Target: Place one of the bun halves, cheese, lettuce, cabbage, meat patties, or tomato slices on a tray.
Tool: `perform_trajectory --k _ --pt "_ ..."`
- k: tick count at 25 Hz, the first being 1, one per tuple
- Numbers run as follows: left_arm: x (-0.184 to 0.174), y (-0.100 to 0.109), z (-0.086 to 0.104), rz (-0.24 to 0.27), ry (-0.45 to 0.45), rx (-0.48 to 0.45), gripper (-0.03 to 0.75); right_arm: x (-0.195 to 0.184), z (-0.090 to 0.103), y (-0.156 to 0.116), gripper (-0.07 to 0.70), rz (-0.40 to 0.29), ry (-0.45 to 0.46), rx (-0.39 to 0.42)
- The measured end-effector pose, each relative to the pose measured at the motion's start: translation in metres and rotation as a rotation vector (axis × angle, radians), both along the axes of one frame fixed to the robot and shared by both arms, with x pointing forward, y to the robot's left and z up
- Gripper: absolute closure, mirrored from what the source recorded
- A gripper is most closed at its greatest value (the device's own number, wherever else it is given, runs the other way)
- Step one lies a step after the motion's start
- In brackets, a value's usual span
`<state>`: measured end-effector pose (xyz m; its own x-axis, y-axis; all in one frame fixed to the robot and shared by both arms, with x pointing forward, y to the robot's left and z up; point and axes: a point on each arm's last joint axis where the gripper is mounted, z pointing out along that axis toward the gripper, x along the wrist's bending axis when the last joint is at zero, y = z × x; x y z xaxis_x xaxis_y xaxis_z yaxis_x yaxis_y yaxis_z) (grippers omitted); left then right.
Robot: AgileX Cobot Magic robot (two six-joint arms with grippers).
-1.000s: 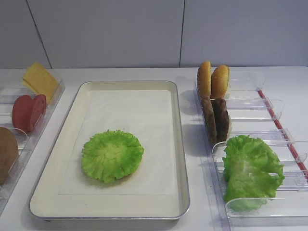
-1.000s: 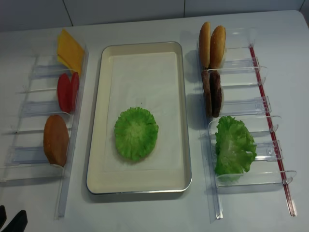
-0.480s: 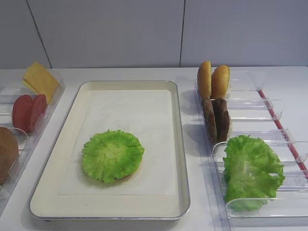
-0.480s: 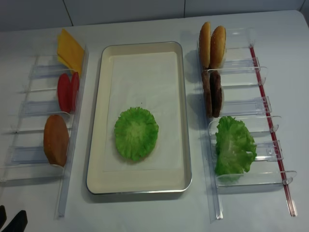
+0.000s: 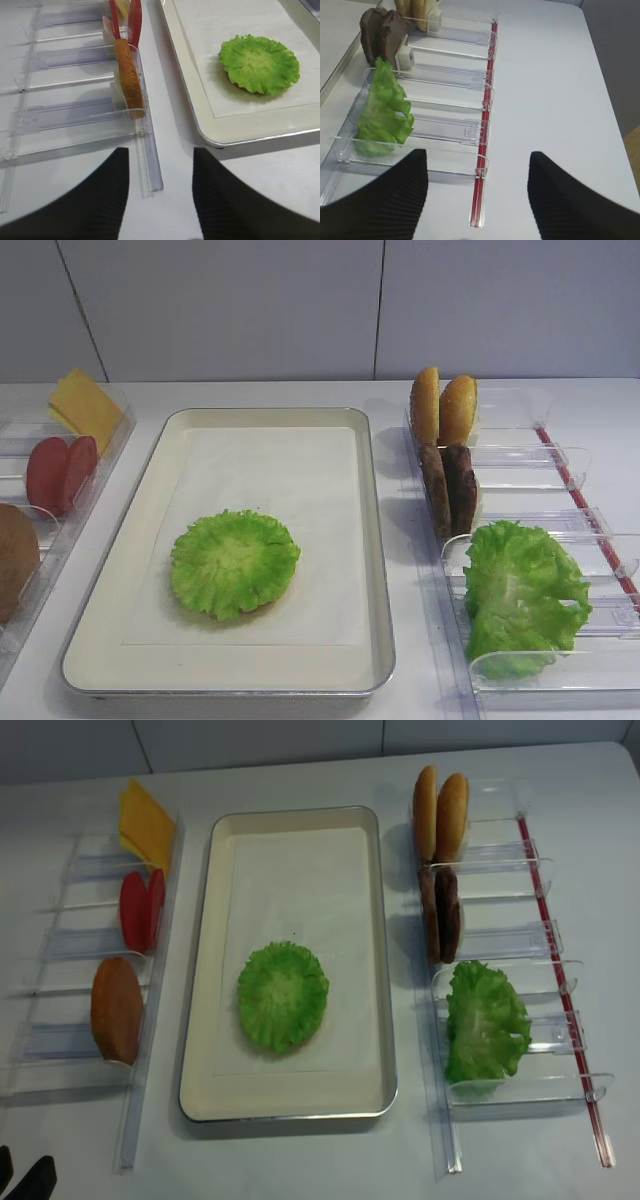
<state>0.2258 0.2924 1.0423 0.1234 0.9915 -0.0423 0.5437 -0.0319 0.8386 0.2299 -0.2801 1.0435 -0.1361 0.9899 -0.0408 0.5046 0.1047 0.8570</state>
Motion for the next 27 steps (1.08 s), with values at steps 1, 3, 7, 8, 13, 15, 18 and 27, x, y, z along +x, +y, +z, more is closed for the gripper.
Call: perform_trajectory --k 1,3,7,8,13,15,18,27 --pt "0.0 0.0 0.0 0.0 0.0 0.0 0.428 0.0 0.0 0.0 0.183 0.0 0.0 0.0" --pt "0.0 0.0 0.0 0.0 0.0 0.0 0.428 0.0 -0.0001 -0.0003 0.183 -0.007 0.002 0.005" --pt "0.0 0.0 0.0 0.0 0.0 0.0 0.428 0.0 -0.0004 -0.002 0.183 -0.037 0.007 0.017" --pt "0.0 0.0 0.0 0.0 0.0 0.0 0.428 0.0 -0.0005 -0.0025 0.183 -0.045 0.008 0.021" --pt "0.0 0.0 0.0 0.0 0.0 0.0 0.428 0.0 -0.0007 -0.0046 0.183 -0.08 0.011 0.034" --pt "0.0 0.0 0.0 0.0 0.0 0.0 0.428 0.0 -0.0007 -0.0047 0.184 -0.082 0.011 0.035" --pt "0.0 0.0 0.0 0.0 0.0 0.0 0.428 0.0001 -0.0009 -0.0047 0.184 -0.083 0.012 0.036" --pt "0.0 0.0 0.0 0.0 0.0 0.0 0.428 0.0001 -0.0009 -0.0047 0.184 -0.084 0.012 0.038"
